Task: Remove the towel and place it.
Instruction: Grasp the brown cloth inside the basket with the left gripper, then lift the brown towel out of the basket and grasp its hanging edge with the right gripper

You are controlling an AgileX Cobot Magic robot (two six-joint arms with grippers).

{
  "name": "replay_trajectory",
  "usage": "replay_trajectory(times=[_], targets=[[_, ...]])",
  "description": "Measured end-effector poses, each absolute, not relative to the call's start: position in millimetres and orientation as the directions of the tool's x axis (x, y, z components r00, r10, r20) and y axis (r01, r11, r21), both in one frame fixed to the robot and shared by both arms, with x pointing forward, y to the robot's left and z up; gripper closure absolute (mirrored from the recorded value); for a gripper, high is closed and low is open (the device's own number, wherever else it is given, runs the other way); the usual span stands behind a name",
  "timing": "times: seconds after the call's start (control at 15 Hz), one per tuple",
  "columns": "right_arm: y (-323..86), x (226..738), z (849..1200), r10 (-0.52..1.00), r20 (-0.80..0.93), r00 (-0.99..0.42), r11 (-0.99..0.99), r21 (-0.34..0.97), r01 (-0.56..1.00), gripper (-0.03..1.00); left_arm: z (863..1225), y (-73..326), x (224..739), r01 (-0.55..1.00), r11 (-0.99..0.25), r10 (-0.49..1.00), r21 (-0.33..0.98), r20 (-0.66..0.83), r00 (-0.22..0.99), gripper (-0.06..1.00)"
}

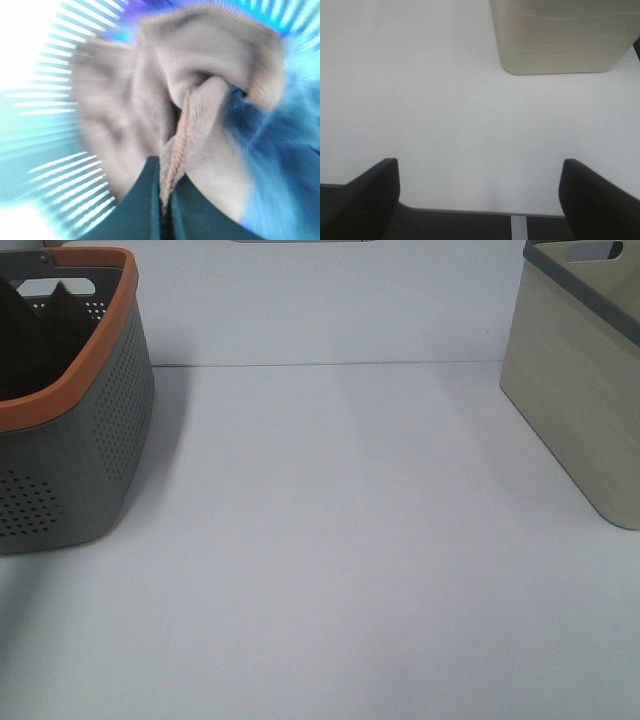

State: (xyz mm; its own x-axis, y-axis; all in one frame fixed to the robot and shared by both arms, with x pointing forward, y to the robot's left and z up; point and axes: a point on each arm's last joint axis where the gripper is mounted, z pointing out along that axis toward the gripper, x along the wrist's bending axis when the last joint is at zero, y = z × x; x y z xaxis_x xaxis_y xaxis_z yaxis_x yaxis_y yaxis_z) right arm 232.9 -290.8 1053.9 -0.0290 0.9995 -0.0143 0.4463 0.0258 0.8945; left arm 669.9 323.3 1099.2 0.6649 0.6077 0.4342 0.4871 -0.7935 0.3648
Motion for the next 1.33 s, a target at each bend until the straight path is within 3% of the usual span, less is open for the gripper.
replay_trajectory(times=[0.47, 0.67, 0.93, 1.27, 1.33], targets=[[-291, 233, 1054, 0.999, -0.014, -0.029, 0.026, 0.894, 0.446, 0.21, 1224, 309, 577, 0.35, -0.77, 0.629, 0.534, 0.544, 0.555, 0.94], [-291, 233, 1054, 0.999, -0.014, -0.029, 0.026, 0.894, 0.446, 0.21, 1241, 304, 560, 0.291, -0.771, 0.62, 0.566, 0.563, 0.547, 0.94], [-291, 233, 1054, 0.999, -0.018, -0.027, 0.028, 0.895, 0.445, 0.21, 1278, 292, 521, 0.019, -0.867, 0.429, 0.499, 0.726, 0.538, 0.94], [-286, 248, 1080, 0.997, 0.013, -0.079, 0.019, 0.919, 0.394, 0.21, 1311, 270, 507, -0.302, -0.816, 0.369, 0.493, 0.846, 0.385, 0.94], [-279, 268, 1100, 0.984, 0.022, -0.179, 0.047, 0.928, 0.37, 0.21, 1329, 245, 502, -0.453, -0.787, 0.305, 0.418, 0.903, 0.303, 0.94]])
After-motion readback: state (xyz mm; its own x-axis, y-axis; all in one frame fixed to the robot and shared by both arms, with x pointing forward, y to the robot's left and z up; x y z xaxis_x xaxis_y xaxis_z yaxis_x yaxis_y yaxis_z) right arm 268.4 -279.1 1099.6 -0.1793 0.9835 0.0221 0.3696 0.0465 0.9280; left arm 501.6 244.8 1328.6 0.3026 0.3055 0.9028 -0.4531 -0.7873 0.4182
